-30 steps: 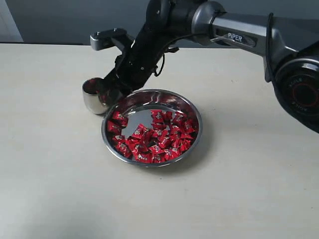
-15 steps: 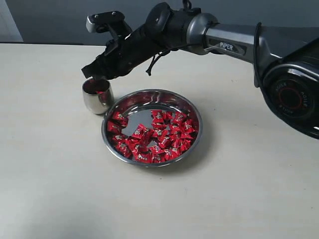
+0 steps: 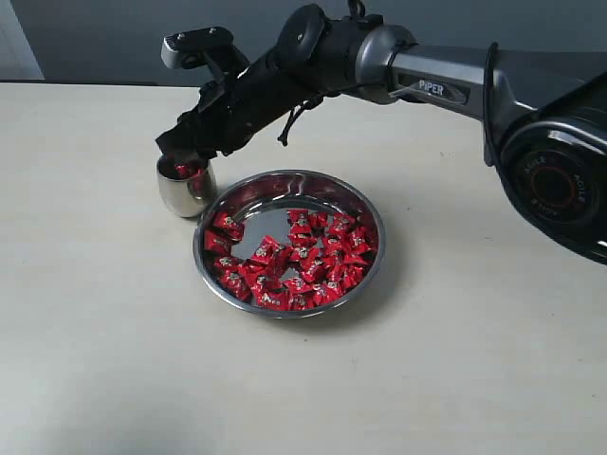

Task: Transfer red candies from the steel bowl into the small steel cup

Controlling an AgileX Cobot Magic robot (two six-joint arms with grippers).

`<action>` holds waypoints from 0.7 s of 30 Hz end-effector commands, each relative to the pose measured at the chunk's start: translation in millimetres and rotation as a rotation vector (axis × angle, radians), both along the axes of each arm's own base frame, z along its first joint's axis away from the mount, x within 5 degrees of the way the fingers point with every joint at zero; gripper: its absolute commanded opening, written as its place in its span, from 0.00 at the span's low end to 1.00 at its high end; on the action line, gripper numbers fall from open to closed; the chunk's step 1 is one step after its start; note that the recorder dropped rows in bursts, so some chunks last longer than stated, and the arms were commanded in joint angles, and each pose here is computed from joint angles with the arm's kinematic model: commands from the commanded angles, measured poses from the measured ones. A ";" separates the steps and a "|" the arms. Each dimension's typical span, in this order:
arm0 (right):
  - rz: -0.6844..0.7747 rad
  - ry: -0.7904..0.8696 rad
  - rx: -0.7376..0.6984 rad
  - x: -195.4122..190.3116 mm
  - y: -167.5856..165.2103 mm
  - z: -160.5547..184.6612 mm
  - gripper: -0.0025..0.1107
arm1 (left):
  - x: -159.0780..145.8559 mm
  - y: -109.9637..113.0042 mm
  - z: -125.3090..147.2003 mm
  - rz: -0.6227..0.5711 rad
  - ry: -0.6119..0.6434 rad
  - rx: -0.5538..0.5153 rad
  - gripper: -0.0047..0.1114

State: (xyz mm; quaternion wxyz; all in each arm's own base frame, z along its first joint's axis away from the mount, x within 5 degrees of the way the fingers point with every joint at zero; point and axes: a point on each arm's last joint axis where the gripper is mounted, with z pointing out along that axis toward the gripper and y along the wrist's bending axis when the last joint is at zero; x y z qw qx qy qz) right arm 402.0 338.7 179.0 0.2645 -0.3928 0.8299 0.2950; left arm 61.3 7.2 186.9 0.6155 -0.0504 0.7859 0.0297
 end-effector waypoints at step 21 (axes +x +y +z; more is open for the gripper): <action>0.161 0.074 -0.308 -14.7 -22.9 -8.1 0.45 | -0.4 -0.3 0.1 -0.005 -0.011 0.000 0.04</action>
